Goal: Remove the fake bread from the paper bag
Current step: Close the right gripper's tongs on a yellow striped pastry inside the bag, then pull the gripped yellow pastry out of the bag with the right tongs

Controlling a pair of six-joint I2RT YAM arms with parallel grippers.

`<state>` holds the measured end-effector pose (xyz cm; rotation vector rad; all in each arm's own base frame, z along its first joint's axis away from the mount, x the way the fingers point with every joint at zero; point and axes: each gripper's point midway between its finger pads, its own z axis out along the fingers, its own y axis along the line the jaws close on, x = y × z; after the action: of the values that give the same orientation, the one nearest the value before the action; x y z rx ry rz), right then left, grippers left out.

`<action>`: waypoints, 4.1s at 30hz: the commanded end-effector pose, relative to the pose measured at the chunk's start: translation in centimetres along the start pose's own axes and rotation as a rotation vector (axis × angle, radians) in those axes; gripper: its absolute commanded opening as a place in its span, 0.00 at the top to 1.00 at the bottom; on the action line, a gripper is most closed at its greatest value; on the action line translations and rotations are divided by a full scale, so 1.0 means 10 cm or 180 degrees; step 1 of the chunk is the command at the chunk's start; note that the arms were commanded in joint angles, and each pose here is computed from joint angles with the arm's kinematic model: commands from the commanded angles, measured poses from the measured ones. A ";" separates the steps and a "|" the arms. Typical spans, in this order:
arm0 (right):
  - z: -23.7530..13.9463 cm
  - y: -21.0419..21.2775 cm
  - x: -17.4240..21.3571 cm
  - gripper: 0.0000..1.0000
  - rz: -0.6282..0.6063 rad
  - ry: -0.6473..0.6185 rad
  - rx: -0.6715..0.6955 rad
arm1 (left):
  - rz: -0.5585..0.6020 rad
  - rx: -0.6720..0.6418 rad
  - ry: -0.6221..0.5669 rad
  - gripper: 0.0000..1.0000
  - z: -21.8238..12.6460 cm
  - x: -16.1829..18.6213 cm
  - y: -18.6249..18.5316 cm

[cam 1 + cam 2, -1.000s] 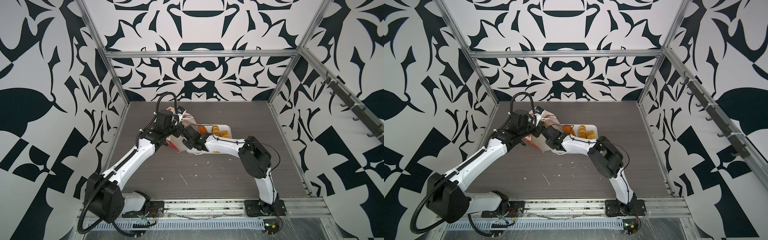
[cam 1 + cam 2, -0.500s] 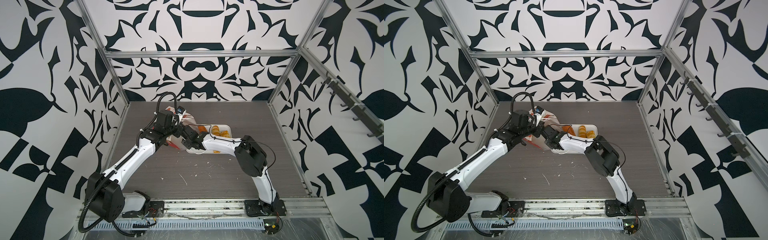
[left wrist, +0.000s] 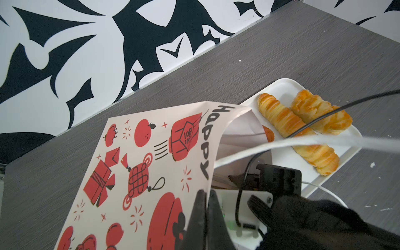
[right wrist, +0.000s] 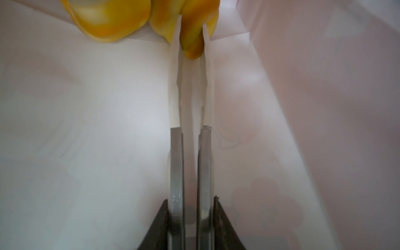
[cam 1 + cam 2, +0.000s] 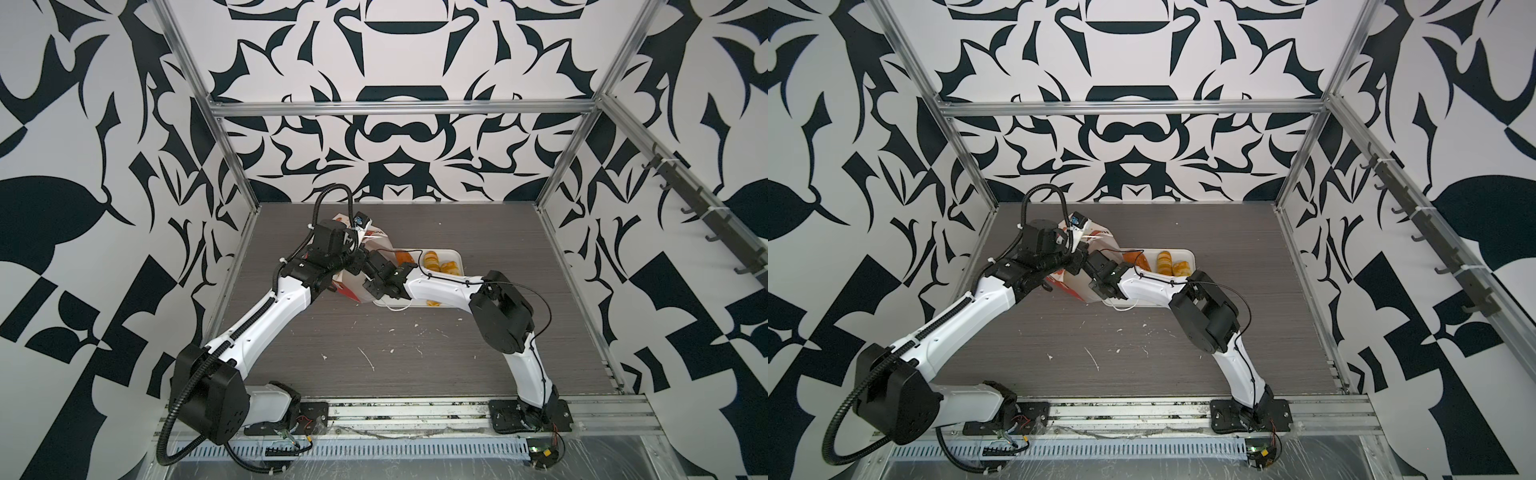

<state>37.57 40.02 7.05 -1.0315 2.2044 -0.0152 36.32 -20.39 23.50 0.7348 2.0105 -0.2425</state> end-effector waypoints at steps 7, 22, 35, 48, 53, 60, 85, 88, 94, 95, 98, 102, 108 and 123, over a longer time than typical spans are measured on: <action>-0.48 0.07 -0.57 0.79 0.0311 -0.0501 -0.0323 | 0.0057 0.0287 0.0074 1.00 0.04 0.12 -0.24; -0.69 0.21 -0.67 0.83 0.0690 -0.0487 -0.0720 | 0.0141 0.0278 0.0253 1.00 0.10 0.36 -0.34; -0.89 0.20 -0.76 0.84 0.1148 -0.0431 -0.0984 | 0.0194 0.0271 0.0347 1.00 0.11 0.50 -0.40; -1.03 0.09 -0.69 0.85 0.1694 -0.0425 -0.1314 | 0.0244 0.0270 0.0432 1.00 0.06 0.59 -0.43; -1.15 0.05 -0.65 0.85 0.1786 -0.0463 -0.1370 | 0.0248 0.0259 0.0437 1.00 0.04 0.60 -0.42; -1.18 0.04 -0.55 0.86 0.1888 -0.0434 -0.1417 | 0.0254 0.0269 0.0447 1.00 0.05 0.59 -0.43; -0.58 0.31 -0.53 0.87 0.2045 -0.0036 -0.1671 | 0.0405 0.0198 0.0340 1.00 -0.03 0.41 -0.40; -0.56 0.31 -0.53 0.87 0.2064 -0.0040 -0.1673 | 0.0416 0.0191 0.0348 1.00 -0.03 0.43 -0.39; -0.72 0.30 -0.49 0.87 0.2151 0.0012 -0.1825 | 0.0436 0.0100 0.0382 1.00 -0.01 0.49 -0.35; -0.75 0.30 -0.46 0.87 0.2146 0.0035 -0.1839 | 0.0443 0.0079 0.0392 1.00 -0.01 0.50 -0.34; -0.84 0.28 -0.33 0.87 0.2072 0.0146 -0.1814 | 0.0439 0.0037 0.0387 1.00 0.00 0.50 -0.32; -0.97 0.27 -0.19 0.87 0.2075 0.0199 -0.1800 | 0.0448 -0.0022 0.0397 1.00 0.01 0.51 -0.28; -1.15 0.23 -0.05 0.88 0.2143 0.0207 -0.1786 | 0.0450 -0.0064 0.0401 1.00 0.02 0.51 -0.26; -1.75 0.13 0.34 0.89 0.2208 0.0179 -0.1815 | 0.0446 -0.0207 0.0446 1.00 0.04 0.54 -0.19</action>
<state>25.16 34.84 15.51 -0.4770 2.6318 0.9174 33.41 -20.08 18.99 0.8735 2.0676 -0.0637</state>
